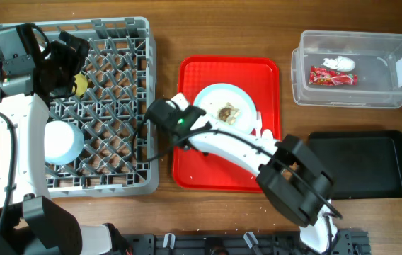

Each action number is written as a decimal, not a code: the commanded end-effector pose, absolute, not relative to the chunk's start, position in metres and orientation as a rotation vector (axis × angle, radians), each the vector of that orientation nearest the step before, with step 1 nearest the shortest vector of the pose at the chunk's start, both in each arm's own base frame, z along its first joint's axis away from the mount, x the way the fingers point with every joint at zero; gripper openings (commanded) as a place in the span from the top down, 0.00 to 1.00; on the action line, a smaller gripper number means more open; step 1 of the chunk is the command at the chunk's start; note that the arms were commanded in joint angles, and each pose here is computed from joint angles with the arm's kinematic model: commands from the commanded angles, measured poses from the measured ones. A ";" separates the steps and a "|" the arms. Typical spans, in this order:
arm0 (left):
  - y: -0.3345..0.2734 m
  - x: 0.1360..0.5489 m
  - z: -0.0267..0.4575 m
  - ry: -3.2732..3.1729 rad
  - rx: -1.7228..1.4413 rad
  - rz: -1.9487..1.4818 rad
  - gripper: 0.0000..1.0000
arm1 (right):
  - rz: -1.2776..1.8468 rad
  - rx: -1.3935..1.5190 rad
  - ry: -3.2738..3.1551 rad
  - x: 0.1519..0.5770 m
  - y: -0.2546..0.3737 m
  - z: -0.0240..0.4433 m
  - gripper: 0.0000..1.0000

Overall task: Sort waste into correct bins and load items into the dishwasher rack
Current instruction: 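Lift plate and carry it over the black tray, then tilt plate with right gripper to dump food onto black tray, then carry the emptied white plate with right gripper to the dish rack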

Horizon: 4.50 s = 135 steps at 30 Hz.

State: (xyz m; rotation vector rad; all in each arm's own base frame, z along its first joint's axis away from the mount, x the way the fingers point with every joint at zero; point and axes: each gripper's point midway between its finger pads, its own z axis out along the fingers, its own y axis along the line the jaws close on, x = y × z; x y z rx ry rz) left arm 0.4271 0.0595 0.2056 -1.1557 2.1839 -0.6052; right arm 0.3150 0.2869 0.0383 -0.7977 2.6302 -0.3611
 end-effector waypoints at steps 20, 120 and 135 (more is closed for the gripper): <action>0.059 0.428 0.220 2.154 -1.136 -0.626 0.00 | -0.504 -0.147 2.563 0.386 0.207 0.163 0.96; 0.059 0.428 0.220 2.154 -1.136 -0.626 0.00 | 1.407 0.783 2.212 0.298 -0.083 0.258 0.96; 0.059 0.428 0.220 2.154 -1.136 -0.626 0.00 | 1.475 0.035 1.962 0.371 0.124 0.418 0.96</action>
